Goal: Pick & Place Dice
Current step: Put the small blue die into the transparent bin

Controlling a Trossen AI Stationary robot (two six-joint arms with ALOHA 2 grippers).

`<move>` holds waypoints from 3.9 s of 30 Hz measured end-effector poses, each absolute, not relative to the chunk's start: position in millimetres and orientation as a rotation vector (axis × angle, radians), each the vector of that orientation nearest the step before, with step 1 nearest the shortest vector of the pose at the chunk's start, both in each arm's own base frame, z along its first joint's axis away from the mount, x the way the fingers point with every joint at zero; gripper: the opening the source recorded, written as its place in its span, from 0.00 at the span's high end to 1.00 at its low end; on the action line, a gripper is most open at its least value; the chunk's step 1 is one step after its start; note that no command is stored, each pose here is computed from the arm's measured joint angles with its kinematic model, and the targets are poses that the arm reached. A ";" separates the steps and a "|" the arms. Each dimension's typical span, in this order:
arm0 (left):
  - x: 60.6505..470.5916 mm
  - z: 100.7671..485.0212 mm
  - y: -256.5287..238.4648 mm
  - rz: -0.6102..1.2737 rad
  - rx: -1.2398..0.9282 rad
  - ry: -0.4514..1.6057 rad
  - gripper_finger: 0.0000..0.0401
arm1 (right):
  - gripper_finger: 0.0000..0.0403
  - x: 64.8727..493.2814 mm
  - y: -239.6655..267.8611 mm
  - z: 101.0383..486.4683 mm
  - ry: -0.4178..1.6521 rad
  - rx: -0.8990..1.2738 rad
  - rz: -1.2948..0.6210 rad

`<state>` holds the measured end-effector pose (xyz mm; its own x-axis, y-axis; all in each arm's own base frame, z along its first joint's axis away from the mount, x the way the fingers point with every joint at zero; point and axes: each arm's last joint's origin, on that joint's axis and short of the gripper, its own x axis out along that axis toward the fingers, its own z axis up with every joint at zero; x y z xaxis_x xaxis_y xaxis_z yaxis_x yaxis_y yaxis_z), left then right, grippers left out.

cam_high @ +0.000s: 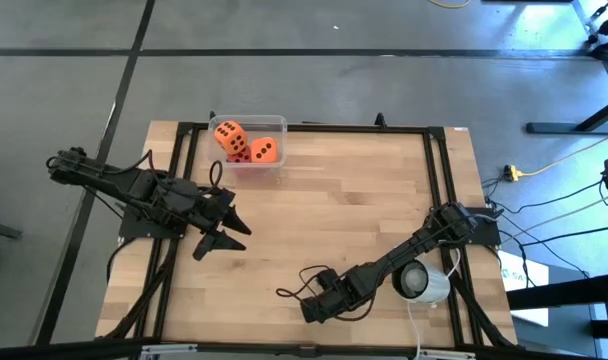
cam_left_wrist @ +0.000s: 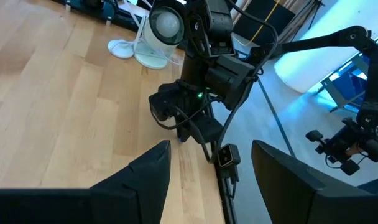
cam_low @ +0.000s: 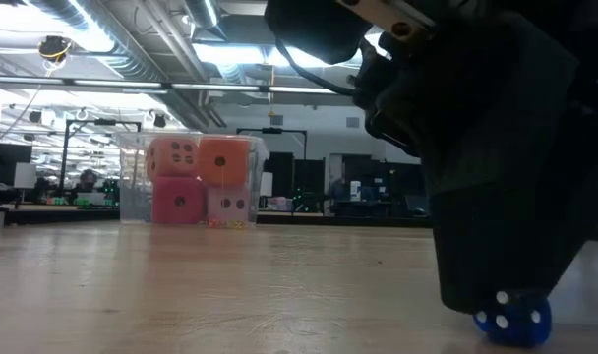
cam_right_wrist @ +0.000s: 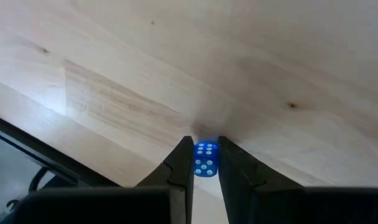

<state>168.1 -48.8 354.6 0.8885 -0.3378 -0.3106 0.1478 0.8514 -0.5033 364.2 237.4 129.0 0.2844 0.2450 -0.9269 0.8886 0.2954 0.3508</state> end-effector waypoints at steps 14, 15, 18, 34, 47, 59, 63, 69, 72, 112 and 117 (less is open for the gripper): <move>168.1 354.6 -48.7 -0.261 -0.490 0.403 0.47 | 0.87 377.7 218.2 129.5 1.128 1.209 -0.647; 168.1 354.6 -48.7 -0.262 -0.487 0.403 0.47 | 0.87 378.9 216.2 129.5 1.125 1.209 -0.648; 168.1 354.6 -48.7 -0.264 -0.472 0.401 0.47 | 0.87 383.6 207.8 129.5 1.115 1.201 -0.652; 168.2 354.5 -48.4 -0.257 -0.470 0.399 0.47 | 0.87 422.2 86.8 128.4 1.072 1.117 -0.748; 167.9 354.5 -48.9 -0.272 -0.476 0.406 0.47 | 0.69 422.0 74.8 133.5 1.097 1.096 -0.718; 167.9 354.5 -48.9 -0.272 -0.476 0.406 0.47 | 0.59 422.0 76.2 134.7 1.109 1.149 -0.720; 167.9 354.5 -48.9 -0.272 -0.476 0.406 0.47 | 0.63 421.5 76.7 134.6 1.119 1.148 -0.715; 167.9 354.5 -48.9 -0.271 -0.479 0.406 0.47 | 0.66 420.8 77.9 134.6 1.147 1.154 -0.696; 167.9 354.5 -48.8 -0.269 -0.488 0.407 0.47 | 0.66 420.1 78.8 134.5 1.154 1.152 -0.696; 168.0 354.5 -48.8 -0.271 -0.475 0.405 0.47 | 0.82 423.0 70.9 134.9 1.084 1.155 -0.747; 168.0 354.5 -48.8 -0.271 -0.475 0.405 0.47 | 0.88 424.4 69.3 133.6 1.058 1.140 -0.762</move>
